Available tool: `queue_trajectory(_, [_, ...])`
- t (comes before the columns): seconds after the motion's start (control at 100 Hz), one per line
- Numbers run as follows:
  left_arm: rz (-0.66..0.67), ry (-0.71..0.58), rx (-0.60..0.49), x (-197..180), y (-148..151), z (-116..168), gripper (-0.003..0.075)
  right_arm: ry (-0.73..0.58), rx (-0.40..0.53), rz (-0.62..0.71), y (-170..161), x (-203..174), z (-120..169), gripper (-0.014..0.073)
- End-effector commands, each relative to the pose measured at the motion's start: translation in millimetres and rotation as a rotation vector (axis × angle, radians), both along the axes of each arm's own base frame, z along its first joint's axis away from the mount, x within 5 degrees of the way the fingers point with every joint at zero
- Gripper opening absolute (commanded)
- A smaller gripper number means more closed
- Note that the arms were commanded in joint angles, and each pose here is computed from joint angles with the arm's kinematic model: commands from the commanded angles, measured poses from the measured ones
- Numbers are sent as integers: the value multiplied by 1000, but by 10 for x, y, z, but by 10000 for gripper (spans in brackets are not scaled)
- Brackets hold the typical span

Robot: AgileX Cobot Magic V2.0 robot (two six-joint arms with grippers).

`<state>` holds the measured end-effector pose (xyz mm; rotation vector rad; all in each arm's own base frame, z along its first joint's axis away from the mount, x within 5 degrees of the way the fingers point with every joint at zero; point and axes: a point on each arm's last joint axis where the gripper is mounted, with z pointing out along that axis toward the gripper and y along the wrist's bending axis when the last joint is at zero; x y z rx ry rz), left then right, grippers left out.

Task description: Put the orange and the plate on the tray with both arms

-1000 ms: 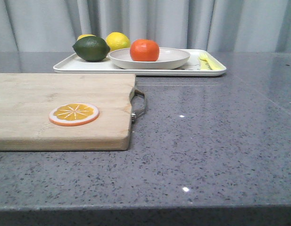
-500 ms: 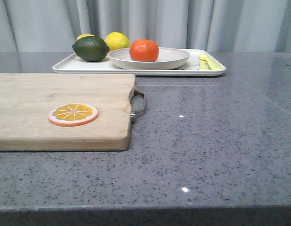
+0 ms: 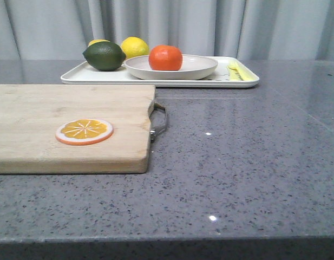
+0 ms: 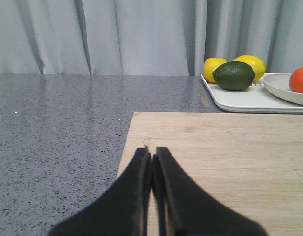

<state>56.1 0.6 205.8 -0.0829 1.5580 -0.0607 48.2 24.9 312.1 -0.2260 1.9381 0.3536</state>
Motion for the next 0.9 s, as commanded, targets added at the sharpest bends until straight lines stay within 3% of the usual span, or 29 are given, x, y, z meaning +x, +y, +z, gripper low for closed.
queue_trajectory(0.0, [8, -105, 2, -29, 7, 62, -20, -92, 29, -12, -4, 17, 143, -67])
queue_trajectory(0.89, [8, -105, 2, -29, 7, 62, -20, -103, 24, -27, -9, 64, 61, -67])
